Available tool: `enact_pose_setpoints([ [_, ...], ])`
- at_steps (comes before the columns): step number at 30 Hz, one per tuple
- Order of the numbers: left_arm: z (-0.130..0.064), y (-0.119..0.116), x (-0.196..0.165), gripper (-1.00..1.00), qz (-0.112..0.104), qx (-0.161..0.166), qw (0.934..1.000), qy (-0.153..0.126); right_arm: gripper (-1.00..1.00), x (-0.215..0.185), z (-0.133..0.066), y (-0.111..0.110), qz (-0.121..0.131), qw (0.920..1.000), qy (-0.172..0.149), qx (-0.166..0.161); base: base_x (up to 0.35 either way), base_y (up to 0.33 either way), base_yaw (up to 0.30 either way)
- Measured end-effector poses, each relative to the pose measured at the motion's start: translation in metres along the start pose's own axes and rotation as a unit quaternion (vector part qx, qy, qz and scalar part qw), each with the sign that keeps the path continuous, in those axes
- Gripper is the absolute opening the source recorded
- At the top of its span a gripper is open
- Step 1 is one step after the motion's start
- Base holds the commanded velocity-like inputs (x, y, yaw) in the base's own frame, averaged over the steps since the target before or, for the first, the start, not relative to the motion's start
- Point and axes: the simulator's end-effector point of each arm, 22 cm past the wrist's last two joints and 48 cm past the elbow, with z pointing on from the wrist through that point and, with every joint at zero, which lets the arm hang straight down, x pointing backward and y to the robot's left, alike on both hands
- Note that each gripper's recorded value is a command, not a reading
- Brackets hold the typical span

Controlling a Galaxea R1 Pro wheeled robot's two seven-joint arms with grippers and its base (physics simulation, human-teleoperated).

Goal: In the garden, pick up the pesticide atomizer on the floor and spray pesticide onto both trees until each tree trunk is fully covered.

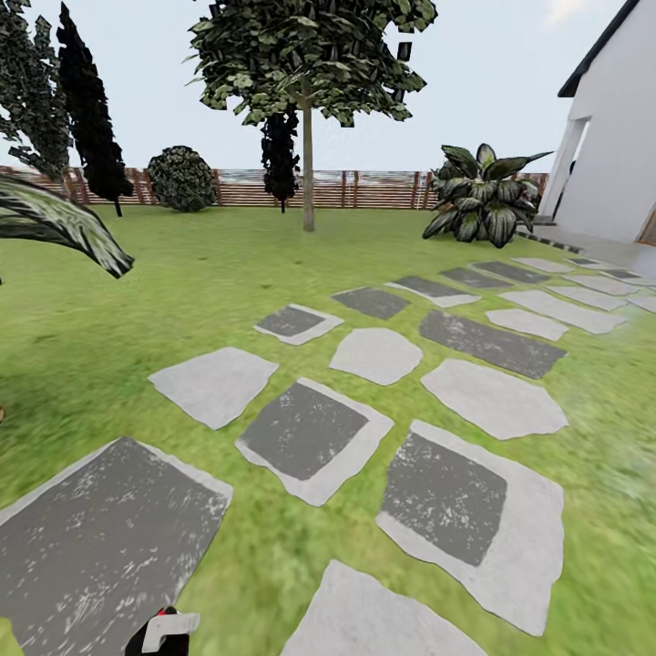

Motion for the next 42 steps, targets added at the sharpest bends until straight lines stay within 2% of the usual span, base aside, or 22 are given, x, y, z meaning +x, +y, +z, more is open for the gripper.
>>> enact_pose_setpoints([
  [6, 0.0, -0.008, 0.001, -1.0, -0.001, 0.007, 1.0, 0.0, 1.0, 0.0, 0.0, 0.0, 0.0, 1.0, 0.0, 0.0, 0.34, 0.0, 0.0],
  [34, -0.001, -0.006, 0.001, -1.0, -0.005, 0.002, 1.0, 0.0, 1.0, 0.0, 0.0, 0.0, 0.0, 1.0, 0.0, 0.0, 0.34, 0.0, 0.0],
  [42, -0.007, -0.009, 0.012, -1.0, -0.005, 0.005, 1.0, 0.007, 1.0, 0.0, 0.0, 0.0, 0.0, 1.0, 0.0, 0.0, 0.34, 0.0, 0.0],
])
